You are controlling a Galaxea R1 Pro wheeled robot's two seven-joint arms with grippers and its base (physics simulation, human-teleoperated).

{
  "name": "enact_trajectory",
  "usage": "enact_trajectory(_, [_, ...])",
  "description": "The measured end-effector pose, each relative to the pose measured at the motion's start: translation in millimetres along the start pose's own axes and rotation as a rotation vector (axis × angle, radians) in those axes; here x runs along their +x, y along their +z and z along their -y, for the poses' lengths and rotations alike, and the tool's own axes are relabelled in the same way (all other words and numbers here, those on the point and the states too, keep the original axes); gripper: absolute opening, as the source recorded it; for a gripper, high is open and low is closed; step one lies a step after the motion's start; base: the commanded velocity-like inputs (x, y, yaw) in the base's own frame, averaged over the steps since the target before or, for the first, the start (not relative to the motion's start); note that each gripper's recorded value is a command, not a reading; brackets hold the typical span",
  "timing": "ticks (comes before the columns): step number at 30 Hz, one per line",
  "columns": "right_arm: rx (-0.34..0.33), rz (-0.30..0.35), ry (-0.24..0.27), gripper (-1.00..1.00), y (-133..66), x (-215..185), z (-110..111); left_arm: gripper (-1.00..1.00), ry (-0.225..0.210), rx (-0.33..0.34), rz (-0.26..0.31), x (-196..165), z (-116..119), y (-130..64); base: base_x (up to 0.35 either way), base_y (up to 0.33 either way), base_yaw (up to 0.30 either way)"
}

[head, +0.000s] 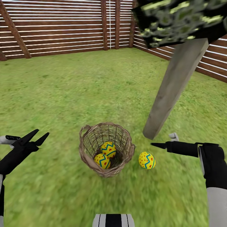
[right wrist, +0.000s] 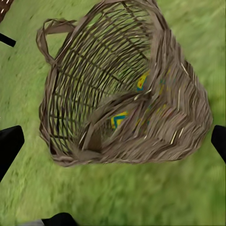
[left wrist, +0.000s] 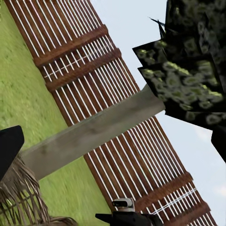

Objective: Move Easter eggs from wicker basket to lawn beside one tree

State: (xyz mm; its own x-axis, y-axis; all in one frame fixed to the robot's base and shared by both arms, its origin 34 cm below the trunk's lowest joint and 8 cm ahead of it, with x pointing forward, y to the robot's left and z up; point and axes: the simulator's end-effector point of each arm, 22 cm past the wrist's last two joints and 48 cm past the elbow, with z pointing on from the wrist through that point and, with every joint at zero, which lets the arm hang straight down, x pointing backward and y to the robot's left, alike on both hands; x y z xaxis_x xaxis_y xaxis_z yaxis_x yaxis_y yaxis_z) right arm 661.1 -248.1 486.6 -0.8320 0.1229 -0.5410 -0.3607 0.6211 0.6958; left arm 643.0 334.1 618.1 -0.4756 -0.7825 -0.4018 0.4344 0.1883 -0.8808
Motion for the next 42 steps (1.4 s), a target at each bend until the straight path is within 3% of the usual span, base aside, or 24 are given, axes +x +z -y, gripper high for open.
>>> enact_trajectory(3, [-0.002, -0.01, -0.005, 1.0, 2.1, 1.3, -1.9, 1.0, -0.036, -0.019, 0.007, 2.7, -13.5, -4.3, 0.0, 0.28, 0.0])
enact_trajectory(6, [0.0, -0.007, -0.014, 1.0, 1.5, -1.3, -4.1, 1.0, -0.043, -0.018, 0.017, 3.0, -15.5, -4.9, 0.0, 0.07, 0.0])
enact_trajectory(23, [-0.034, 0.03, -0.068, 1.0, -0.1, -20.3, -45.2, 1.0, 0.0, 0.021, 0.016, -11.4, 22.0, -2.9, 0.0, 0.003, 0.0])
enact_trajectory(30, [-0.08, 0.047, -0.086, 1.0, 16.9, -24.0, -76.6, 1.0, 0.012, 0.045, 0.007, -11.6, 38.0, 1.5, 0.0, 0.0, 0.0])
enact_trajectory(36, [0.033, 0.006, -0.139, 1.0, 53.7, -18.9, -83.9, 1.0, 0.027, 0.065, 0.012, -15.2, 52.1, 2.4, 0.0, 0.0, 0.0])
enact_trajectory(42, [0.048, -0.015, -0.186, 1.0, 65.6, -18.4, -102.5, 1.0, 0.04, 0.084, 0.016, -18.3, 66.1, 3.4, 0.0, 0.0, 0.0])
